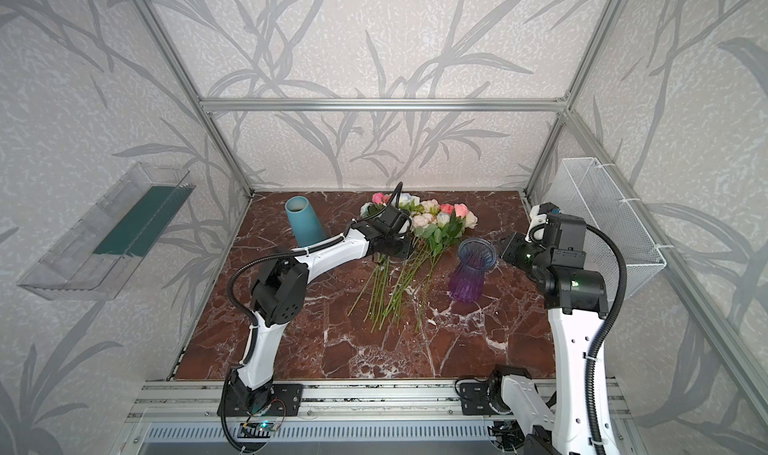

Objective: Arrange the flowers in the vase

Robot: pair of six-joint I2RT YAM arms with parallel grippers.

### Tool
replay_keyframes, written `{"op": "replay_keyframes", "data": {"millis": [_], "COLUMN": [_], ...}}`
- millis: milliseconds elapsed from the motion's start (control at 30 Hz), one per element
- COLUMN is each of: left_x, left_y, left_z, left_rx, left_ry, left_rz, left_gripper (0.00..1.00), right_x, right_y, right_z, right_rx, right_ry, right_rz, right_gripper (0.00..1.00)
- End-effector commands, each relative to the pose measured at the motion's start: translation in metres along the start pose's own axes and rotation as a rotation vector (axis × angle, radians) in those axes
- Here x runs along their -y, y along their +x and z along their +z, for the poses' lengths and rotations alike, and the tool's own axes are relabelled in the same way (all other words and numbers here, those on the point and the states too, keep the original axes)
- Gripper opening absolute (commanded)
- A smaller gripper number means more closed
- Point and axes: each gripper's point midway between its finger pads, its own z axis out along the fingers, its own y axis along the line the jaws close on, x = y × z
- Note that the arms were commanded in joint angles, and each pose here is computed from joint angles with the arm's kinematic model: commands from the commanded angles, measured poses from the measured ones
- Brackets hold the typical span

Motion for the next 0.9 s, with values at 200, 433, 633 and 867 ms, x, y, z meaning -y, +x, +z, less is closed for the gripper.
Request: {"op": "replay_keyframes", "data": {"millis": [200, 433, 633, 867], "left_x": [-0.021, -0.02, -0.023, -0.026], "left_y": [-0.019, -0.017, -0.018, -0.034], "left_z": [0.02, 0.031, 0.024, -0.008], "left_rx": [-0.029, -0.052, -0.036, 0.035], "left_ry": [-0.02, 0.002, -0.014, -0.05], "left_rz": [-0.026, -0.024, -0.042, -0.084], "left_gripper": [0.29, 0.23, 0.25, 0.32], "right_x": [-0.006, -0.006, -0.006, -0.004], "right_y": [0.015, 0.018, 0.019, 0.02], "right_z": [0.008, 0.01, 0.011, 0.011], "right_rx": [-0.017, -0.02, -0.019, -0.012], "right_ry": [-0.073, -0.084, -0.083, -0.074], "right_rz": [0.004, 0.004, -0.003, -0.005], "right_gripper": [0.25, 0.25, 0.25, 0.25]}}
